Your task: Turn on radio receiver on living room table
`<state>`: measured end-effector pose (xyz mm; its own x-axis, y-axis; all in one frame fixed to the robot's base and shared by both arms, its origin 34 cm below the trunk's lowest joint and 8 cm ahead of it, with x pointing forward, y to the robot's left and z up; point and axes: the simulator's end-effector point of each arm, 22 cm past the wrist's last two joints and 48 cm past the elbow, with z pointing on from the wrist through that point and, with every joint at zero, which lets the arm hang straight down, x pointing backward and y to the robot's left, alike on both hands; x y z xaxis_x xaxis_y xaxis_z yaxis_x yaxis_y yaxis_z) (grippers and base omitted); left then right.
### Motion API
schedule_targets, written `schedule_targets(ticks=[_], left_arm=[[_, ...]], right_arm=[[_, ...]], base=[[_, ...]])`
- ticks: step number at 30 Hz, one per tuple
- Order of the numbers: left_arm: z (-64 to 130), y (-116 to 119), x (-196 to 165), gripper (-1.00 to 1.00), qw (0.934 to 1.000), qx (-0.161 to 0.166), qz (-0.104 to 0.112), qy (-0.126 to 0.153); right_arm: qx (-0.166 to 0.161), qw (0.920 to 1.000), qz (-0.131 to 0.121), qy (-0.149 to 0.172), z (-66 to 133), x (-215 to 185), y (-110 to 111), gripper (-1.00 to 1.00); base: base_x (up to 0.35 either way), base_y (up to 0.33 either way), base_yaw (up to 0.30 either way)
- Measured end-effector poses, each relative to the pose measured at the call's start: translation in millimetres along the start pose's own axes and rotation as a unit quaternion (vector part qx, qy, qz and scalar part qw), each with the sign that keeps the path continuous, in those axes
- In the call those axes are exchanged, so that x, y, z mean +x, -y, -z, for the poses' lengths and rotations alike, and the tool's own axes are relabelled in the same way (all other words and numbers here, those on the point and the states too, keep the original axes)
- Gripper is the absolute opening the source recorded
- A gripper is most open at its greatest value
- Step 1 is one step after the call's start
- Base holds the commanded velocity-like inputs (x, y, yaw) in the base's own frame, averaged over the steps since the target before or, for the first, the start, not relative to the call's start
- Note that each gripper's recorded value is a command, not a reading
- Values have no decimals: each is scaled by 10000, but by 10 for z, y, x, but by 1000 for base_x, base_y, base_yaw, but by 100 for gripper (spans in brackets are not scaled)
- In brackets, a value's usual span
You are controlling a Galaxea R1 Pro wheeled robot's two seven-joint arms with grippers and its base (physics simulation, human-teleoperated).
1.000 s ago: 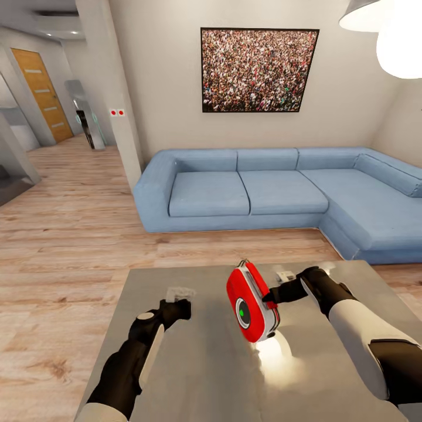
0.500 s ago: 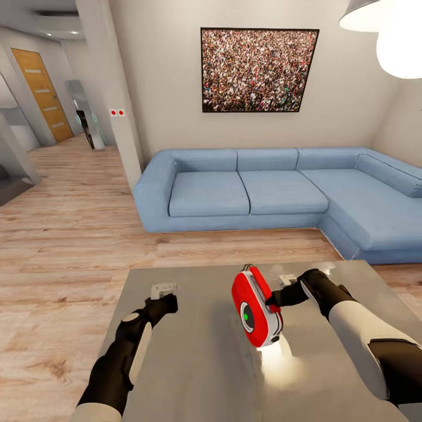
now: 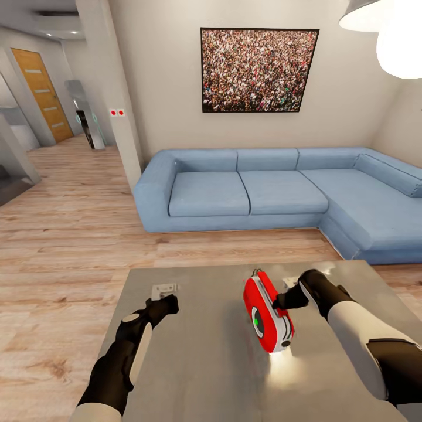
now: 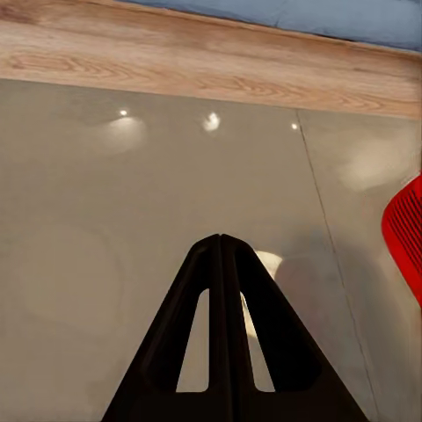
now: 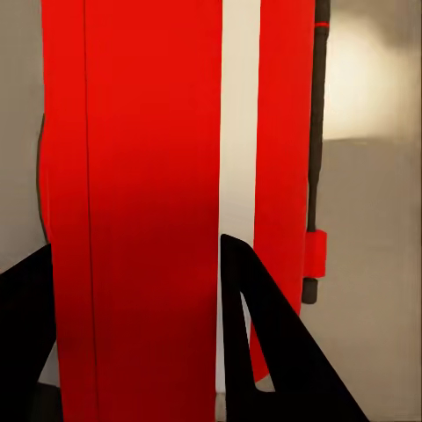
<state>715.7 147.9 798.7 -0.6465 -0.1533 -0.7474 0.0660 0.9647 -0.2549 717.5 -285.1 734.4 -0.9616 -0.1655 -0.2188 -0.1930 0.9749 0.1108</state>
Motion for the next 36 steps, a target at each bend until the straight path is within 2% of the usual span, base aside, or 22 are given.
schedule_targets(ticks=[3, 6, 13, 24, 29, 36], left_arm=[[0, 0, -2, -100, 10000, 1, 1, 5], [1, -3, -4, -100, 10000, -2, 5, 8], [1, -22, 1, -100, 10000, -37, -3, -5], [13, -30, -41, -100, 10000, -40, 14, 43], [40, -258, -68, -100, 9994, -230, 251, 106], [21, -334, -38, -100, 9990, -284, 328, 111]], right_arm=[[-15, 10000, -85, -41, -22, 13, -59, -100], [50, 9999, -38, -105, -43, 54, -46, -100], [-55, 9997, -93, -241, -102, 161, -114, -100], [-101, 9994, -121, -293, -125, 207, -132, -100], [-245, 9992, -128, -279, -123, 201, -195, -100], [-251, 9992, -108, -278, -162, 205, -193, -100]], base=[[0, 0, 0], [0, 0, 0], [0, 0, 0], [0, 0, 0], [0, 0, 0], [0, 0, 0]])
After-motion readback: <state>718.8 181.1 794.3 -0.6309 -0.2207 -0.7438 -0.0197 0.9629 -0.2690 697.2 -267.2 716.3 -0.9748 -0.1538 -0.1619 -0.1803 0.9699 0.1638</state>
